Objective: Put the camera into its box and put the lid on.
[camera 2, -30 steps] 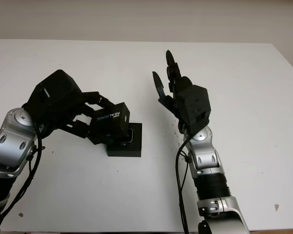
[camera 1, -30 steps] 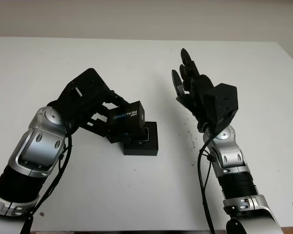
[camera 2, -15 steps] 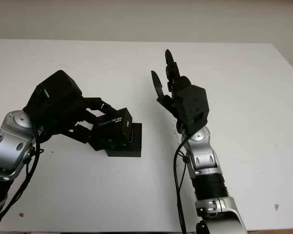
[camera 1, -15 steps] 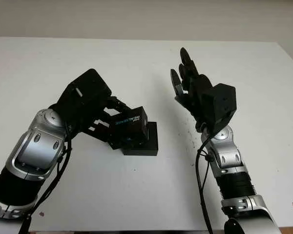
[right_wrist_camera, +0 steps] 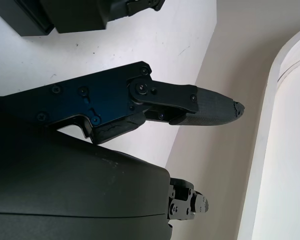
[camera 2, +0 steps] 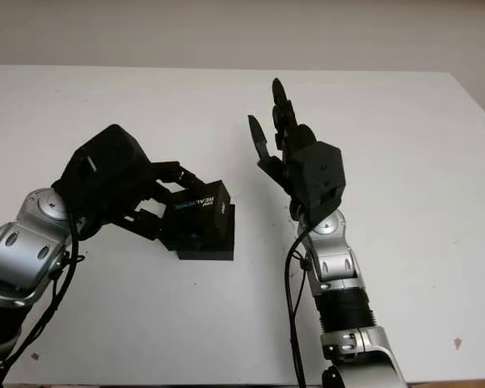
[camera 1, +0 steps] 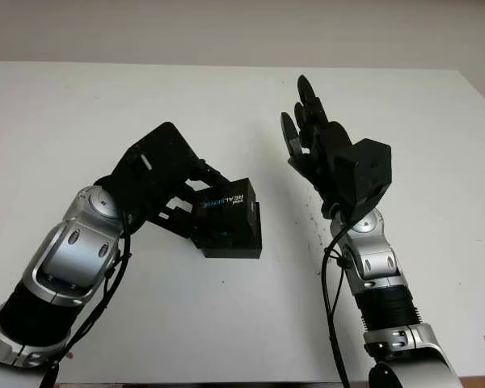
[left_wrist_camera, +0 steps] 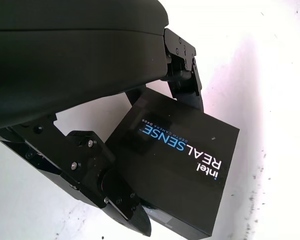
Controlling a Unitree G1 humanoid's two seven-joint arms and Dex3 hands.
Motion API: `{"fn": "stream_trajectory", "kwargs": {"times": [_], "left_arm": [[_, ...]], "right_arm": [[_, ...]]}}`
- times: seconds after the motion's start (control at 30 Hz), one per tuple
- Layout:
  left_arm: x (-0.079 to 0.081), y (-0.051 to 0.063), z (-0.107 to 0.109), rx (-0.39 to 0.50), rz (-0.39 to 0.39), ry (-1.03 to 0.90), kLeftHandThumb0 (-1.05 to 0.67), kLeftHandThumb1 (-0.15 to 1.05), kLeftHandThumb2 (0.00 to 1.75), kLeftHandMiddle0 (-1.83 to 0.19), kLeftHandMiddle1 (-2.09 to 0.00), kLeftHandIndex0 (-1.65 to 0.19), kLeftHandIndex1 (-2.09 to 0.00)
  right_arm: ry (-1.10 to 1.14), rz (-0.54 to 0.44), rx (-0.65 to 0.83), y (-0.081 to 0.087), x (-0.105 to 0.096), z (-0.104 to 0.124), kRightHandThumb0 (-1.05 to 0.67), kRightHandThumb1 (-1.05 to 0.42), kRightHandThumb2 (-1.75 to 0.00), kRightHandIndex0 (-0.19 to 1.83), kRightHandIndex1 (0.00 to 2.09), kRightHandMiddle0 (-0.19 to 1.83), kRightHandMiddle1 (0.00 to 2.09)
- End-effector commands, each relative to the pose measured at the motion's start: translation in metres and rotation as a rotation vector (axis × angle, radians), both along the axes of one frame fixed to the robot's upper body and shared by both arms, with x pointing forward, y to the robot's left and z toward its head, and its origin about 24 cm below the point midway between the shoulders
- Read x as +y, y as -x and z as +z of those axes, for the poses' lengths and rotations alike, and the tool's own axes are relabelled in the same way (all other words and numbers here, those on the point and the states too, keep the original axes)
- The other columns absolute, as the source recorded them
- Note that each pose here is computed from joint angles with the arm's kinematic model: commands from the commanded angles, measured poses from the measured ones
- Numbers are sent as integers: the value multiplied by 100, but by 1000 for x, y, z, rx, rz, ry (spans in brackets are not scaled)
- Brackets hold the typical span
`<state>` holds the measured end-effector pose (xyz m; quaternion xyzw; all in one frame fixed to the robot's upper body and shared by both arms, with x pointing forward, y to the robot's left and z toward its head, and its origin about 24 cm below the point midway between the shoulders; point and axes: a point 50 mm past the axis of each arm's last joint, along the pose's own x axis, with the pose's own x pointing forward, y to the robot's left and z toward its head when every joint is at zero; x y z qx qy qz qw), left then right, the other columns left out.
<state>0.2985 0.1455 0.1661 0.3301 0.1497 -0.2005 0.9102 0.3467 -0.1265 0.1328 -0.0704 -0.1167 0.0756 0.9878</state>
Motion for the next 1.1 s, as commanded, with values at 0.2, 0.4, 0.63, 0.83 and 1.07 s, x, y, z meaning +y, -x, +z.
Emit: {"fn": "stream_trajectory", "kwargs": {"times": [0.2,0.4,0.63,0.83,1.07], "left_arm": [[-13,6,-5,-16,-76,-22,-16,95,5,-38,-167,-28,-167],[-14,10,-6,3,-69,-42,-15,94,5,-34,-164,-27,-169],[-19,14,-7,24,-65,-36,-14,94,5,-35,-161,-28,-169],[-27,16,-8,34,-77,-23,-14,93,5,-36,-163,-30,-169],[-38,22,-6,60,-99,7,-17,92,4,-40,-159,-34,-170]], "right_arm": [[-12,-7,-10,1,0,0,-74,-105,-52,-6,6,-4,7],[-21,0,-16,1,2,0,-73,-105,-53,-6,6,-5,6],[-30,2,-10,1,4,-2,-73,-105,-52,-6,6,-5,6],[-26,-3,-5,1,4,-3,-74,-105,-51,-6,6,-5,7],[-17,-3,14,0,6,-4,-76,-105,-52,-6,5,-5,6]]}}
